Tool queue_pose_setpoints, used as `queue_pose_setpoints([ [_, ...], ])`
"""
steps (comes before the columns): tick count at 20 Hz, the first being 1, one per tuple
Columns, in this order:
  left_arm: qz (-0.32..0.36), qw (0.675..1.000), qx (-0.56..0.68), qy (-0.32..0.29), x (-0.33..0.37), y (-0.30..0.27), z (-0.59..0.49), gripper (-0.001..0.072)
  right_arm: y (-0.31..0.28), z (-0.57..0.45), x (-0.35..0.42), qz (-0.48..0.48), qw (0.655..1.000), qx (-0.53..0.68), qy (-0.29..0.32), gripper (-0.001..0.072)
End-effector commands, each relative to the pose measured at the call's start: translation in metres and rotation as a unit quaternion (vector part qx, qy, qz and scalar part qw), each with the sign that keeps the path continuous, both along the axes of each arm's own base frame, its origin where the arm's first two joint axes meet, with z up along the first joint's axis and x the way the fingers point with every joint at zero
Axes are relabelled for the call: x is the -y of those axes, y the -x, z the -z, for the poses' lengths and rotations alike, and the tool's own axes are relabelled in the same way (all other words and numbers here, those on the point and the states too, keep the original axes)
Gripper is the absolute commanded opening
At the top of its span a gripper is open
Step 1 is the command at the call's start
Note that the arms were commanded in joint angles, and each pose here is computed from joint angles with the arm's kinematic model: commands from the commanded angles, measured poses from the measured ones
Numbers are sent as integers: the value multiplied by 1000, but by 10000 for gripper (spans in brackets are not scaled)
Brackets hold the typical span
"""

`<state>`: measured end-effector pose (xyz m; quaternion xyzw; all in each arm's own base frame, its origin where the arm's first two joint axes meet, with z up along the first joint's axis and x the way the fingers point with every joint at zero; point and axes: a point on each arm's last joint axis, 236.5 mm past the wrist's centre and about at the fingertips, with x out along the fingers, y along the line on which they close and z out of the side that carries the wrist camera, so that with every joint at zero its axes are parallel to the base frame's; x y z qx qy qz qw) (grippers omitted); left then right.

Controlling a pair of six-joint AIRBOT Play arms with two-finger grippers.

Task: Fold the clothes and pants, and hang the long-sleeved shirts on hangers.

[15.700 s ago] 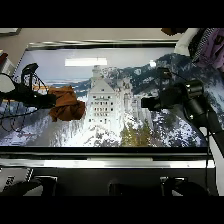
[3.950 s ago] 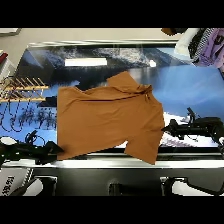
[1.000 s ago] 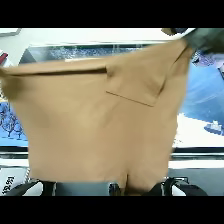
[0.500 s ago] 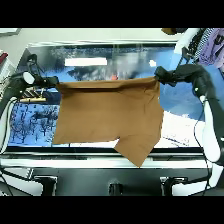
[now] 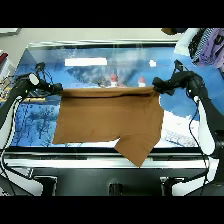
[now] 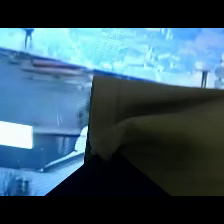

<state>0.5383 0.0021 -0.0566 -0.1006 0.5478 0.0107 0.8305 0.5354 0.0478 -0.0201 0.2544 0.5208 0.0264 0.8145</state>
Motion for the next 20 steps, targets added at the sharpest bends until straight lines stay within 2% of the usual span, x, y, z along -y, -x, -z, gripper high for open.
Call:
queue_pose_setpoints([
  [1, 12, 996, -91, 7, 5, 39, 18, 12, 38, 19, 7, -4, 996, -91, 18, 28],
  [7, 20, 986, -165, 13, 8, 71, 34, 12, 50, 24, 6, 4, 993, -121, 13, 28],
  [15, 22, 984, -175, 14, 10, 73, 43, 16, 57, 52, 5, 1, 987, -158, 10, 30],
  [16, 22, 984, -176, 14, 10, 73, 43, 59, 58, 56, 5, 1, 987, -162, 10, 63],
  [17, 22, 984, -175, 14, 10, 73, 42, 202, 58, 57, 5, 1, 986, -164, 10, 162],
  [18, 22, 985, -172, 14, 10, 72, 40, 354, 59, 55, 5, 1, 987, -163, 9, 230],
  [19, 23, 985, -169, 13, 7, 73, 34, 403, 61, 49, 5, -3, 987, -163, 11, 358],
  [20, 29, 986, -166, 11, 3, 75, 26, 403, 64, 38, 9, -19, 988, -153, 27, 406],
])
